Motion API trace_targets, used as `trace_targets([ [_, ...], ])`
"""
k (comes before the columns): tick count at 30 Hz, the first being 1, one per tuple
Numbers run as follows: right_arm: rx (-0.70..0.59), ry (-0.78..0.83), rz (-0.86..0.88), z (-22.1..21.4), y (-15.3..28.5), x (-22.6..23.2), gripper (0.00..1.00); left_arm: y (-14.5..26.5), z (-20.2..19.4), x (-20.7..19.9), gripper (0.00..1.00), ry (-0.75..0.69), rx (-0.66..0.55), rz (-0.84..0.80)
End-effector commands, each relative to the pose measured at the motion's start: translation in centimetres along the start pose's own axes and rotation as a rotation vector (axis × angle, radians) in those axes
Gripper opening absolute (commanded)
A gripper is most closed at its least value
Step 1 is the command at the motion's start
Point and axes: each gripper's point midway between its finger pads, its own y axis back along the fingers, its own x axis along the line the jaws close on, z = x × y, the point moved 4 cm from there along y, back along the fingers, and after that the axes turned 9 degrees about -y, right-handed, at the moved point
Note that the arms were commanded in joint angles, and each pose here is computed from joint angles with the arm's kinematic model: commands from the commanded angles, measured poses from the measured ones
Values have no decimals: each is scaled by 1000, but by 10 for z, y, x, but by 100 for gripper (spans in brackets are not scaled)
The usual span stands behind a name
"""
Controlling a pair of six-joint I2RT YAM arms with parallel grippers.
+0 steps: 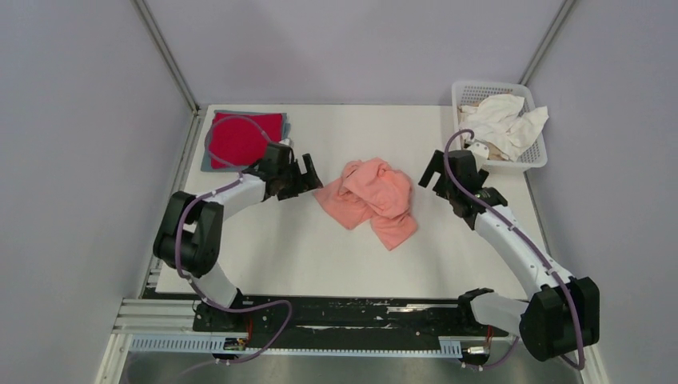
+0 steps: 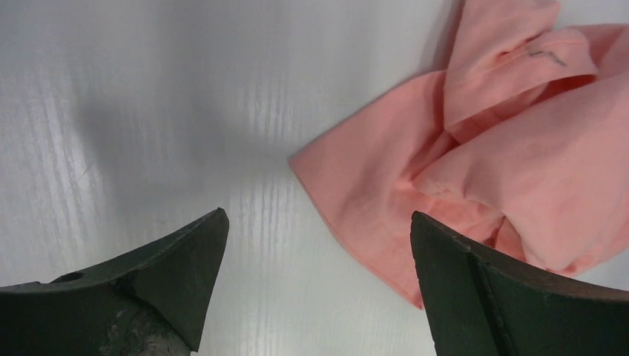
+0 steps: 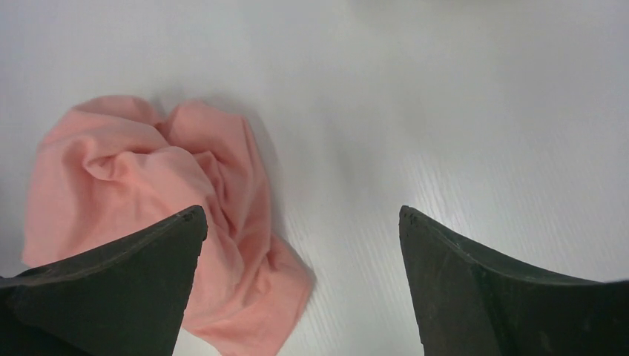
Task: Fold and stack the t-shirts
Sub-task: Flatten out the tshirt
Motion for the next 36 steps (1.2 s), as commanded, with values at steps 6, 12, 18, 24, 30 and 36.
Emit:
trace_targets([
  [6, 18, -16, -95, -28, 4, -36, 100, -36, -22, -3, 100, -138, 210, 286],
  [12, 42, 7, -101, -31, 0, -35, 100, -52, -37, -12, 94, -183, 278, 332],
  [18, 51, 17, -113, -34, -4, -37, 100, -64, -51, -27, 85, -248, 334, 361],
  [24, 54, 21, -120, -35, -5, -38, 100, -72, -69, -38, 53, -259, 372, 322],
  [30, 69, 32, -97, -38, -3, -37, 100, -78, -76, -46, 8, -292, 360, 217],
  [36, 182, 14, -4, -64, 5, -35, 99, -59, -67, -40, 0, -314, 247, 220],
])
